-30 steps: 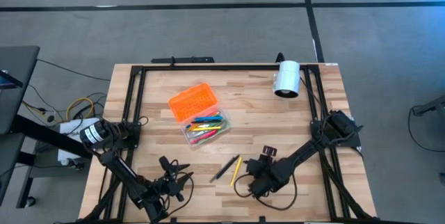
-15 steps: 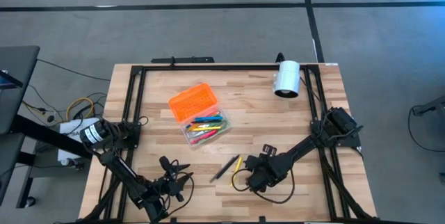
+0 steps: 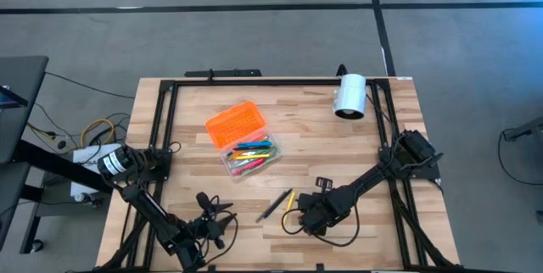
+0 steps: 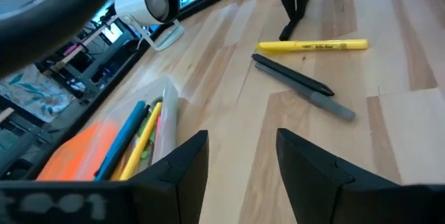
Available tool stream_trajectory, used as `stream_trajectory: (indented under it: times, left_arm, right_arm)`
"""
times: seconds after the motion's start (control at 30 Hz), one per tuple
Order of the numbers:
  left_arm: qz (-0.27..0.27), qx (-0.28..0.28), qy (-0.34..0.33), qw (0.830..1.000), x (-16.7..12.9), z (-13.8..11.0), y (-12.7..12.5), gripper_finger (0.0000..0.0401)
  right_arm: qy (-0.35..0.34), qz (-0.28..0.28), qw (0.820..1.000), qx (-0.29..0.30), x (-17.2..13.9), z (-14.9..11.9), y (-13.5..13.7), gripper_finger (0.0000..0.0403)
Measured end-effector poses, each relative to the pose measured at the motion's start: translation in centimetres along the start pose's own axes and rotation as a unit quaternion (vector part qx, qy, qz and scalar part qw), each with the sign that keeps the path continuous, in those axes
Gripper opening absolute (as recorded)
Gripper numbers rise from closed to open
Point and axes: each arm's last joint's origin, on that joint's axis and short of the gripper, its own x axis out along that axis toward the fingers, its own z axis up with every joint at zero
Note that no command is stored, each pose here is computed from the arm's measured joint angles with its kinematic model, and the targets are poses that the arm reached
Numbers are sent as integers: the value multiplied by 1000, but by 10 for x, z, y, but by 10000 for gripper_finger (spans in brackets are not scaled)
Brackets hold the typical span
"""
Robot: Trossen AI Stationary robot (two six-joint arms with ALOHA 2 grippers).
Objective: Pick & place school supplies into a supply box
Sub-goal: Put the right black pen into the supply box
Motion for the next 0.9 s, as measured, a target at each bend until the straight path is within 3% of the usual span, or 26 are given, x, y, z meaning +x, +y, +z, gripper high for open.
stream_trajectory:
  times: [0.23,0.6,0.9]
  left_arm:
    - [-13,-15,6,1000,-1,7,-4,160]
    - [-18,8,-3,1000,-4,27,-10,160]
    - [-17,9,-4,1000,-4,29,-10,160]
  right_arm:
    - [-22,-33,999,-33,-1,-5,5,8]
    - [-52,-94,992,-67,-5,-19,12,5]
    - [-90,-157,979,-90,-14,-21,16,3]
